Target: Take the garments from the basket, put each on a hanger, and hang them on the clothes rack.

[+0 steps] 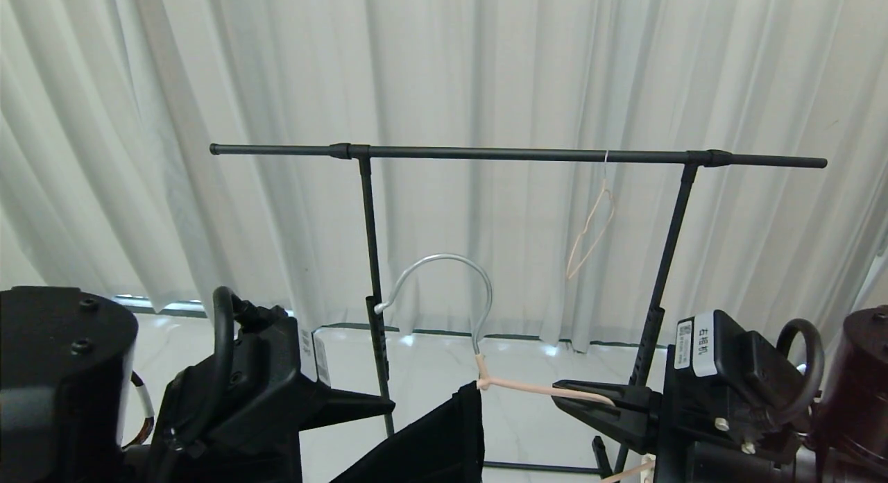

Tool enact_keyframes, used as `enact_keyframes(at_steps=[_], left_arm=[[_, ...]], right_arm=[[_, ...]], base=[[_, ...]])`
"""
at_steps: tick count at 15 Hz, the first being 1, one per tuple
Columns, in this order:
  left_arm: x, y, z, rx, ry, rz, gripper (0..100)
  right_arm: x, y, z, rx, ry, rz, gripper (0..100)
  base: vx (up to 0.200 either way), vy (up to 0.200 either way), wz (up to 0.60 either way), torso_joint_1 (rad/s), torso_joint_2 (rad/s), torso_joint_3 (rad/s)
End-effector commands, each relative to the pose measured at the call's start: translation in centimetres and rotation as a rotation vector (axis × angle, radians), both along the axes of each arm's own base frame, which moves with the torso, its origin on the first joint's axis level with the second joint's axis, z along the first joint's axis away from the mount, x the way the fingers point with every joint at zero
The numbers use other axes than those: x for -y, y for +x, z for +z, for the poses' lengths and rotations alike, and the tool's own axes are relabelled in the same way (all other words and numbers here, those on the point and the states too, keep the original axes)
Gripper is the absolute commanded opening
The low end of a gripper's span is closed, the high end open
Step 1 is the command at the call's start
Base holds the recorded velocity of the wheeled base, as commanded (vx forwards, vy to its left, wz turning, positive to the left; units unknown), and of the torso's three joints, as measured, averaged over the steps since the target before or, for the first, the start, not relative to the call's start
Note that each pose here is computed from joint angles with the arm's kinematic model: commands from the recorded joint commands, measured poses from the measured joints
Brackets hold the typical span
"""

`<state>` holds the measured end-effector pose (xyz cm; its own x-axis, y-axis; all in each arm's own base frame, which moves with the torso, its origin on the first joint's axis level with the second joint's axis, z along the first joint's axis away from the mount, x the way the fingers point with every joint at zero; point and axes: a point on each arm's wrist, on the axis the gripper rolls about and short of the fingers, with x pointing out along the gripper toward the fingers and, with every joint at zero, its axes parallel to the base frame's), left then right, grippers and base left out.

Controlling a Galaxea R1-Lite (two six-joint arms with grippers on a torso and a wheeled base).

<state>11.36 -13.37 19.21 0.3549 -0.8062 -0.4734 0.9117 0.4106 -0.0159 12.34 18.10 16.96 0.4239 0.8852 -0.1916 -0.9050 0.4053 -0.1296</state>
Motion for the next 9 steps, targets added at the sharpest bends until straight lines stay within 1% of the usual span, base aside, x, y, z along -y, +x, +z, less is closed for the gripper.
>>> enact_keyframes(at_steps=[1, 6, 8, 9], left_arm=[[0.31, 0.3, -0.44, -0.018, 0.017, 0.002, 0], [0.39, 0.42, -0.98, -0.033, 0.036, 0.006, 0], [0.43, 0.8, -1.08, -0.034, 0.046, 0.029, 0], [0.25, 0.98, -1.12, -0.034, 0.047, 0.042, 0]], right_arm=[[-0.15, -0.13, 0.15, 0.006, 0.005, 0.002, 0], [0.03, -0.26, 0.57, 0.018, 0.018, -0.01, 0], [0.14, -0.5, 0.53, 0.02, 0.017, -0.016, 0], [0.18, -0.56, 0.56, 0.023, 0.017, -0.016, 100]], base=[[0.0, 0.0, 0.0, 0.0, 0.0, 0.0], [0.0, 0.0, 0.0, 0.0, 0.0, 0.0], [0.0, 0.0, 0.0, 0.0, 0.0, 0.0], [0.0, 0.0, 0.0, 0.0, 0.0, 0.0]])
